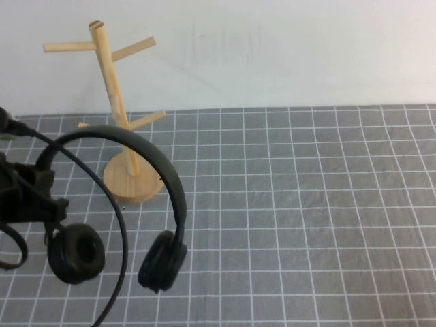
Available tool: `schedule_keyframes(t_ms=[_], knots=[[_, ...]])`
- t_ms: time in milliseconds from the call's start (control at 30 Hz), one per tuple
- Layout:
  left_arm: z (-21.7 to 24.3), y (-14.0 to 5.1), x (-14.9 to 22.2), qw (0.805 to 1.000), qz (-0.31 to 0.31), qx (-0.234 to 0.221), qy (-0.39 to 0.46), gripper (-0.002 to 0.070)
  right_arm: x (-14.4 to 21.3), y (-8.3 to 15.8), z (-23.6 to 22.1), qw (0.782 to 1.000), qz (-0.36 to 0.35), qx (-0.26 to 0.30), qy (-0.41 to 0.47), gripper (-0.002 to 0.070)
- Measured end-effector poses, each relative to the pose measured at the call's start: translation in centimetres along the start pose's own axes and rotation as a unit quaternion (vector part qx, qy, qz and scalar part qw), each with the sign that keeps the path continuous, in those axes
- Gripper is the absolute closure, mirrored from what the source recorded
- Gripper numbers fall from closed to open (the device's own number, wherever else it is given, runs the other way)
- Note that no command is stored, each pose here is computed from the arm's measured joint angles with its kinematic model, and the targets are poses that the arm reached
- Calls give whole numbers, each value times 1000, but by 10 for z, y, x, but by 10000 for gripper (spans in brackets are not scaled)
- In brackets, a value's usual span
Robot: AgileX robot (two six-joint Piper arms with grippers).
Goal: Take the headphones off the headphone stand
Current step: Place the headphones on the table
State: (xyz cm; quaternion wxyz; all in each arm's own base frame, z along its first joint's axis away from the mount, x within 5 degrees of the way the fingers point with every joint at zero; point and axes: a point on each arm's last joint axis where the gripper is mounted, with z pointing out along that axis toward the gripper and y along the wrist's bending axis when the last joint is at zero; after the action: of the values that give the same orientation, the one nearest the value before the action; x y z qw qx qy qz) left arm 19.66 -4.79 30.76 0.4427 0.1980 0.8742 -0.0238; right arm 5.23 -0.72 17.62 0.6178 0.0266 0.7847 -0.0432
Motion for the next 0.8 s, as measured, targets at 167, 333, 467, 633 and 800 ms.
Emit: schedule_keyframes(t_ms=[167,333,467,633,800], knots=[[0,-4,5,999,-17,19,30,620,0,0,0,1000,0,0,0,682],[-1,-5,8,998,-26,25,46,620,0,0,0,1000,0,0,0,682],[5,-5,10,997,-38,28,58,620,0,0,0,1000,0,0,0,682],[28,-6,17,990,-81,34,114,620,0,0,0,1000,0,0,0,682],[67,-8,30,974,-135,40,179,620,0,0,0,1000,0,0,0,682]])
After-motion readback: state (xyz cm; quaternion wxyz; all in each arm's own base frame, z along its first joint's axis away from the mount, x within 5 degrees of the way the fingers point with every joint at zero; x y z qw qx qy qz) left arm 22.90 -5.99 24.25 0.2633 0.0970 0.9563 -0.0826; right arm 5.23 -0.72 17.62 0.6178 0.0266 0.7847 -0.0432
